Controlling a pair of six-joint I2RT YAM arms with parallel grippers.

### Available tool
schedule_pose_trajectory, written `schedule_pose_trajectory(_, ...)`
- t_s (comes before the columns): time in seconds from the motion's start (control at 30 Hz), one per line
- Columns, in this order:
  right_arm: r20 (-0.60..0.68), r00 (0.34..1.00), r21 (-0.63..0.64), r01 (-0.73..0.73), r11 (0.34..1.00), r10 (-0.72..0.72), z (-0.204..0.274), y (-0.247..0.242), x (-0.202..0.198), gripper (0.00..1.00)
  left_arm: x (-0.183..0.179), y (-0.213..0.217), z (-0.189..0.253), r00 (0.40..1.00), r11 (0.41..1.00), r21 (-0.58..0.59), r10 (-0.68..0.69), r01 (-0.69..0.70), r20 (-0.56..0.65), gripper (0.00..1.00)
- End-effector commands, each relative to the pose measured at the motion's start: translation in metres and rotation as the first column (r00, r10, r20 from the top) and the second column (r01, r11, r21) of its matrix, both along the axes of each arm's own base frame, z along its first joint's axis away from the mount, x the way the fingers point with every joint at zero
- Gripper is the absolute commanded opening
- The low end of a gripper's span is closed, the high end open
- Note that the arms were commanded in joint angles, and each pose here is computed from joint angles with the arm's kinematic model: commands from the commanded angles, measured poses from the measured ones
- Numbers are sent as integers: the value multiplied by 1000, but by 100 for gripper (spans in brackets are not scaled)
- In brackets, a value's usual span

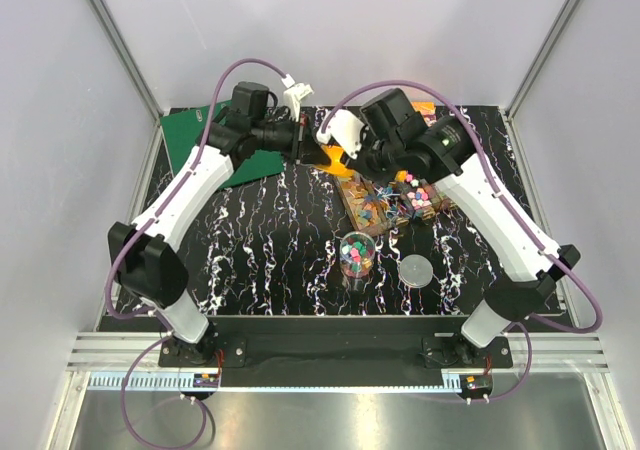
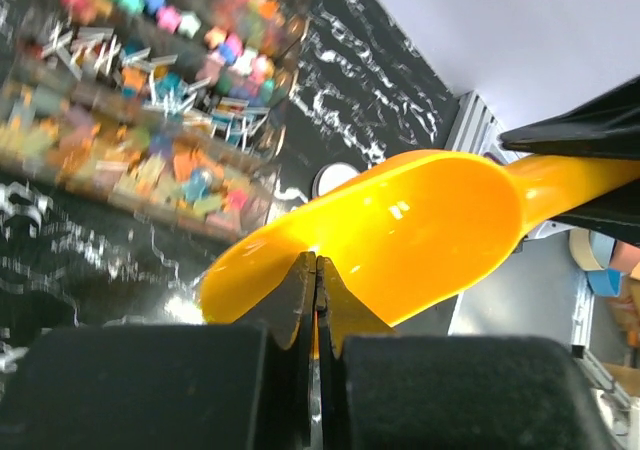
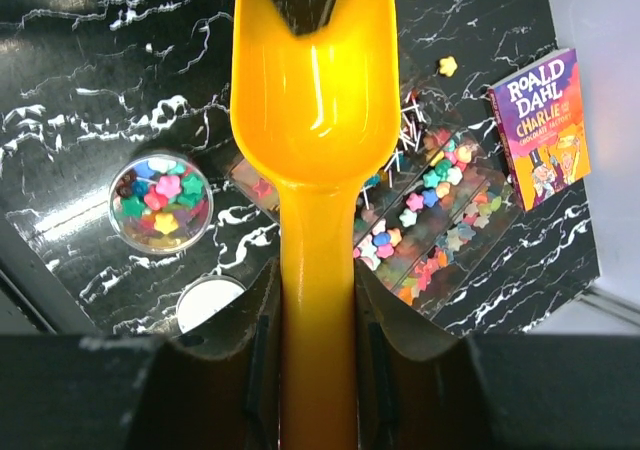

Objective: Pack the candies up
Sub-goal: Scoop the fake candies from the storage box.

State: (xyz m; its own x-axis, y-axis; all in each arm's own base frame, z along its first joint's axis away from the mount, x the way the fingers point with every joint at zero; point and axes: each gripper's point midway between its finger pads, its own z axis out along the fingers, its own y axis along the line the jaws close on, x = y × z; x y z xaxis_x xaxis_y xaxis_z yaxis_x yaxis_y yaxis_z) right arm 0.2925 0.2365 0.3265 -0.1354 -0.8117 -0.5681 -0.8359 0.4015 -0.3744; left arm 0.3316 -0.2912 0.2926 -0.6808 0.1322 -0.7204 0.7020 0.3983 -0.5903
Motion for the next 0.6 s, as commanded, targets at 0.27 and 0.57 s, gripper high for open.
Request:
schedule_pose_trajectory(0.27,2,959,227,274,935,-282,28,-60,34,0,123,48,85,820,906,60,350,-419,453,38)
schedule_pose_trajectory(0.57,-181,858,4,489,872,-481,-56,-128,14,0,108,57,-79,892,888,245,297,-390,340,0)
